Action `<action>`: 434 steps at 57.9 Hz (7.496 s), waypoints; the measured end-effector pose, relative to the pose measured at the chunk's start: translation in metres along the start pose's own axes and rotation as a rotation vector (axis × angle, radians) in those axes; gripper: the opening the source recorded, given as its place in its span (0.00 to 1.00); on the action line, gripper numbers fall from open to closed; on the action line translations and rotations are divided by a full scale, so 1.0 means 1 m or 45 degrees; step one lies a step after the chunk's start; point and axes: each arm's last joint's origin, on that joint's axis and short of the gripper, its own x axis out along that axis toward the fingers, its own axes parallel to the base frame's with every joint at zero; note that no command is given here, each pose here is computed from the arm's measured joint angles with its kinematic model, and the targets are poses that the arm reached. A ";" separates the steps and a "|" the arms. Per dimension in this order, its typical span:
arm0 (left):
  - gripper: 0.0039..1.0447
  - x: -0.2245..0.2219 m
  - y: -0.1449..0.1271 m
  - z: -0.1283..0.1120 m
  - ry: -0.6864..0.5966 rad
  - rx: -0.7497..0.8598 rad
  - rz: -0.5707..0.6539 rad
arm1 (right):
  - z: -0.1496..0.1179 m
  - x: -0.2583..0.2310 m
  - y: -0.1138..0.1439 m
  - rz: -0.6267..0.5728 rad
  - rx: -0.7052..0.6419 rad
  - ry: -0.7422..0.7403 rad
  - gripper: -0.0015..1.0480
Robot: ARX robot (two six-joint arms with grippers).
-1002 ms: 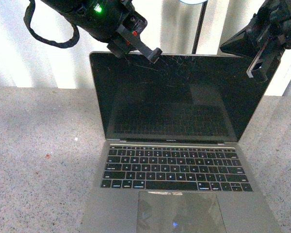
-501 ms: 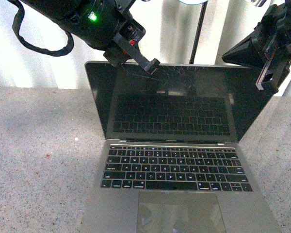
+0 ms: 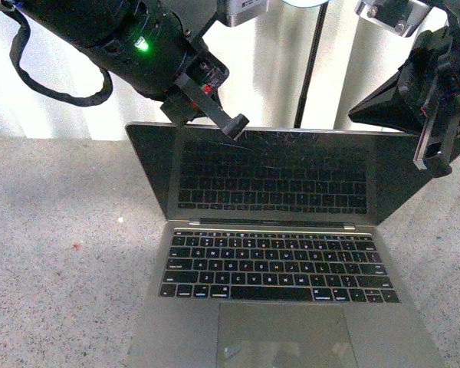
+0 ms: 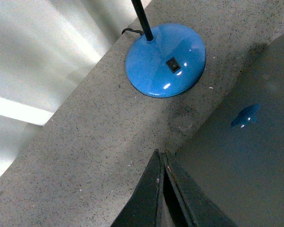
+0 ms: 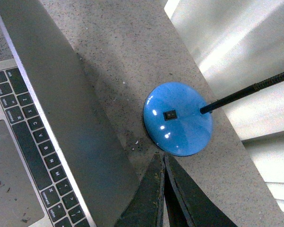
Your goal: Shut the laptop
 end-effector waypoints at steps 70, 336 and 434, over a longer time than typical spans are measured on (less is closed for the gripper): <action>0.03 -0.007 -0.030 -0.040 0.106 -0.078 -0.080 | -0.010 0.014 0.039 0.171 -0.089 0.093 0.03; 0.25 -0.068 -0.001 -0.154 -0.603 -0.880 0.794 | -0.041 -0.026 0.068 -1.088 0.834 -0.499 0.03; 0.03 -0.205 -0.086 -0.200 -0.660 -0.784 0.846 | -0.091 -0.149 0.167 -1.084 0.851 -0.511 0.03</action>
